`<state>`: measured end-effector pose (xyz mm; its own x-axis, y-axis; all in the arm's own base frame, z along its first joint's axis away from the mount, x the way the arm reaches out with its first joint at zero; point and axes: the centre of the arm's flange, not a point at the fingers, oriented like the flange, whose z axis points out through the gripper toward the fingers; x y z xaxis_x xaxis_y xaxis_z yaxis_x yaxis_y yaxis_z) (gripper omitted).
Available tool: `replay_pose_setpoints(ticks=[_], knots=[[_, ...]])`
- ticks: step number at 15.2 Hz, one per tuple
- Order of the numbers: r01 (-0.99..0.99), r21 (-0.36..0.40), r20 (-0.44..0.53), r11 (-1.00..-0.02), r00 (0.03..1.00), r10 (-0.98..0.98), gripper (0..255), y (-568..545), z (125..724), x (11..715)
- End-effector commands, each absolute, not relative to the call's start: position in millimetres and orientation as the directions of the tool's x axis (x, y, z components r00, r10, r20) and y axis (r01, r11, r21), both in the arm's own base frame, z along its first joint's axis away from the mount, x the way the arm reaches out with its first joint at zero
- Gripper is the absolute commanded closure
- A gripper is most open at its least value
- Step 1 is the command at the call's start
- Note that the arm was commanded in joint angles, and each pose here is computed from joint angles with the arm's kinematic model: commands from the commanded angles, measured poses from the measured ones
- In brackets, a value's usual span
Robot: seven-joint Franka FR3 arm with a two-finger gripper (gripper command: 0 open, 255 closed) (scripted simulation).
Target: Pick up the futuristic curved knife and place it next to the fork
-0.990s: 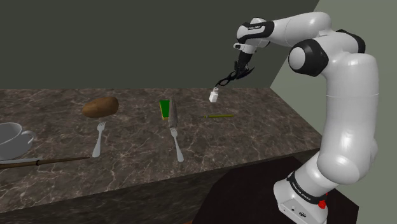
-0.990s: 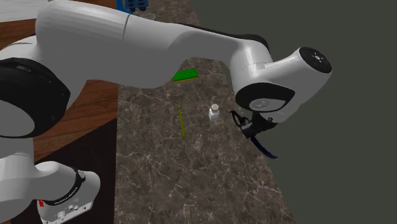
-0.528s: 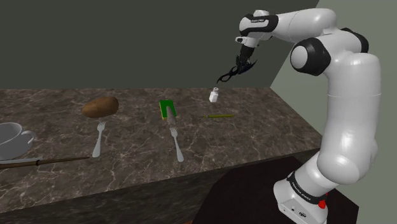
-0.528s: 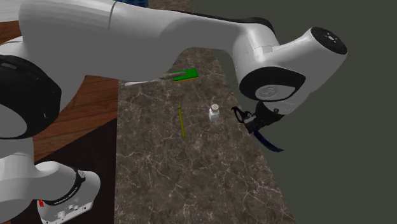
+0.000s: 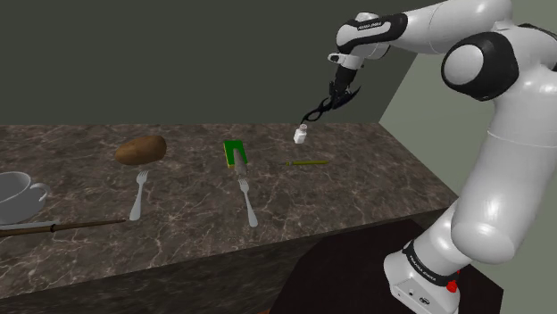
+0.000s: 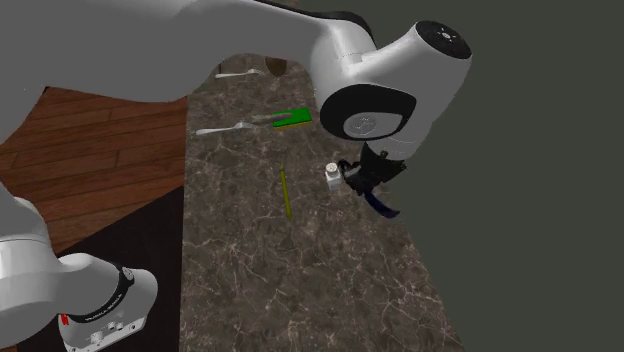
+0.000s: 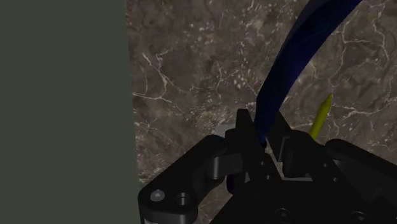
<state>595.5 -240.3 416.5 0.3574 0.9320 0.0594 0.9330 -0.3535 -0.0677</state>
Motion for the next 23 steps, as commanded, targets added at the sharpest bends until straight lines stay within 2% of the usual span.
replay_pose_setpoints(ticks=[1,23], knots=[[0.933,-0.068,0.059,-0.354,0.358,0.932,255,-217.4,414.9,584.4],[0.933,-0.068,0.059,-0.354,0.358,0.932,255,39.6,416.2,449.1]])
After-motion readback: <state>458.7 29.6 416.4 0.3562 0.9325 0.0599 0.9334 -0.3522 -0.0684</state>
